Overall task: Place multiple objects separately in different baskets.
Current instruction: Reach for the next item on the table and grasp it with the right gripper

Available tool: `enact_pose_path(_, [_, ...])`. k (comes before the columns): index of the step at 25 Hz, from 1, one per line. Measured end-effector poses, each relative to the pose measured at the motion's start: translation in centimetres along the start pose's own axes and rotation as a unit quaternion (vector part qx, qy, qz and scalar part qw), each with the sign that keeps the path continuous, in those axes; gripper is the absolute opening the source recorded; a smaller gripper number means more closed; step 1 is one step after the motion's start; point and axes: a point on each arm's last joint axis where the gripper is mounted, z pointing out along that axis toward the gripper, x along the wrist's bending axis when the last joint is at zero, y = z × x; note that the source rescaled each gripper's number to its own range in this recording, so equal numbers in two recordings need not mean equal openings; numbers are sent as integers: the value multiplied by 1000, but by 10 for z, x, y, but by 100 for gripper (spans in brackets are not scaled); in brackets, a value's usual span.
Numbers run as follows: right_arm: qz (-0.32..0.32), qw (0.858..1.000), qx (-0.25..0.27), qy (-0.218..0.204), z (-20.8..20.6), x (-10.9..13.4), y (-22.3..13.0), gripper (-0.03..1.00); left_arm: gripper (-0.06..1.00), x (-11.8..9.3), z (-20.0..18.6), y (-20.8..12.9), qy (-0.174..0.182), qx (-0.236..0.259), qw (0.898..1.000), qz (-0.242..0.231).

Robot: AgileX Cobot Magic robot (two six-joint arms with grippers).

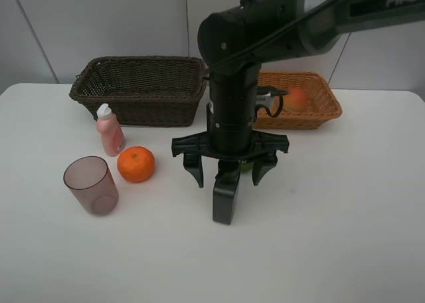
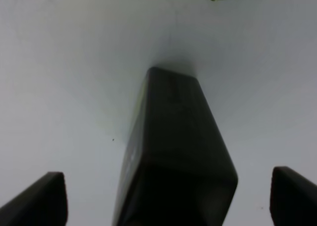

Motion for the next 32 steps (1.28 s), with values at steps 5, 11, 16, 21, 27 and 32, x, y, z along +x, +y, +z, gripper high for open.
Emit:
enact_pose_path(5, [-1,1000,8,-9,9,2,1,87,100,0,0,0,0,0,1000,0])
enact_pose_path(11, [-10,1000,8,-6,14,4,2,87,100,0,0,0,0,0,1000,0])
enact_pose_path(16, [-12,1000,8,-6,14,4,2,87,100,0,0,0,0,0,1000,0])
enact_pose_path(21, [-12,1000,8,-6,14,4,2,75,100,0,0,0,0,0,1000,0])
enact_pose_path(27, [-12,1000,8,-5,14,4,2,20,100,0,0,0,0,0,1000,0])
enact_pose_path(32, [-12,1000,8,-5,14,4,2,2,100,0,0,0,0,0,1000,0])
